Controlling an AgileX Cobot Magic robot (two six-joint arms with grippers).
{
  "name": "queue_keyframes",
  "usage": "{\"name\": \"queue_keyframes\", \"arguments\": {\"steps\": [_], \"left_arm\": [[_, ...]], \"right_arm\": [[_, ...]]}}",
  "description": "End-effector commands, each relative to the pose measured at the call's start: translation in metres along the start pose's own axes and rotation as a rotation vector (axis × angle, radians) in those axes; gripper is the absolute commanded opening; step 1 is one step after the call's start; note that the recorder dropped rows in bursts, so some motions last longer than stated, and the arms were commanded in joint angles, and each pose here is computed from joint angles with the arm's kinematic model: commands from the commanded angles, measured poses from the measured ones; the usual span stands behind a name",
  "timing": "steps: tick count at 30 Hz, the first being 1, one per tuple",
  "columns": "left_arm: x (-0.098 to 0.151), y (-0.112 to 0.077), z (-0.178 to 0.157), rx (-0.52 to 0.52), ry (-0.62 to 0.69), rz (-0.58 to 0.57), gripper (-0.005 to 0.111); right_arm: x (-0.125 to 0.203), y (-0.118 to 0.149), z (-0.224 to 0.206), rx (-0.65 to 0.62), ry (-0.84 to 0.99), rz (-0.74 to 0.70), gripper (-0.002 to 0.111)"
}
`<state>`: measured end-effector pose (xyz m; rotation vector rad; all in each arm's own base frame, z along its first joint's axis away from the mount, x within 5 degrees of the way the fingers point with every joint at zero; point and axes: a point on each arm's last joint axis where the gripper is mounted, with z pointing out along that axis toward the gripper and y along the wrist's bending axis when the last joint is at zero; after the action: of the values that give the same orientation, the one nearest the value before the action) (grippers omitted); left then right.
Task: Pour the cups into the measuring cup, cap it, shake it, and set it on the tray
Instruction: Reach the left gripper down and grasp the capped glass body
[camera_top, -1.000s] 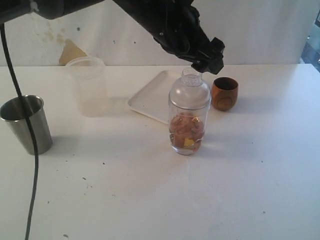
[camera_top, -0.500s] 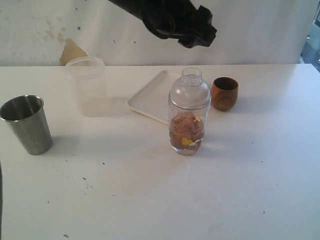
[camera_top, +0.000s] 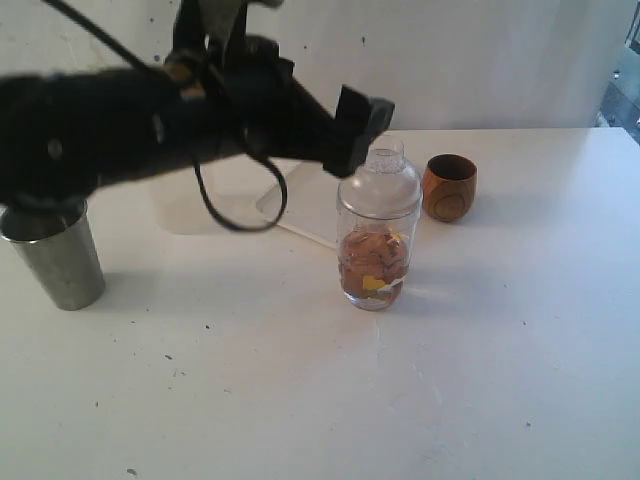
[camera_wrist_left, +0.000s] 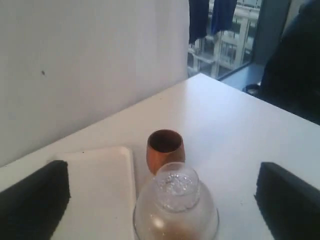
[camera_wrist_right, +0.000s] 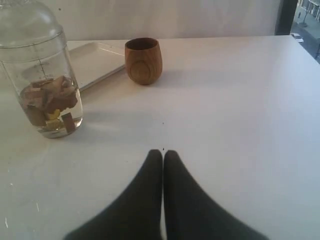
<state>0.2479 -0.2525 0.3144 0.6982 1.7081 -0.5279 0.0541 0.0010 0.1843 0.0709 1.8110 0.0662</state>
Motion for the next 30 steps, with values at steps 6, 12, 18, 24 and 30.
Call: {"name": "queue_keyframes", "arguments": {"steps": [6, 12, 18, 24, 30], "left_arm": [[0.085, -0.017, 0.020, 0.022, -0.041, -0.049, 0.096], [0.117, -0.029, 0.032, 0.142, -0.007, 0.028, 0.096], [0.130, -0.028, 0.039, 0.118, 0.021, -0.062, 0.096], [0.159, -0.023, 0.053, 0.052, 0.041, -0.054, 0.096], [0.164, -0.020, 0.074, 0.000, -0.013, -0.018, 0.096]], "right_arm": [[0.000, 0.000, 0.000, 0.005, -0.013, 0.007, 0.000], [0.000, 0.000, 0.000, 0.005, -0.013, 0.007, 0.000], [0.000, 0.000, 0.000, 0.005, -0.013, 0.007, 0.000], [0.000, 0.000, 0.000, 0.005, -0.013, 0.007, 0.000], [0.000, 0.000, 0.000, 0.005, -0.013, 0.007, 0.000]]}}
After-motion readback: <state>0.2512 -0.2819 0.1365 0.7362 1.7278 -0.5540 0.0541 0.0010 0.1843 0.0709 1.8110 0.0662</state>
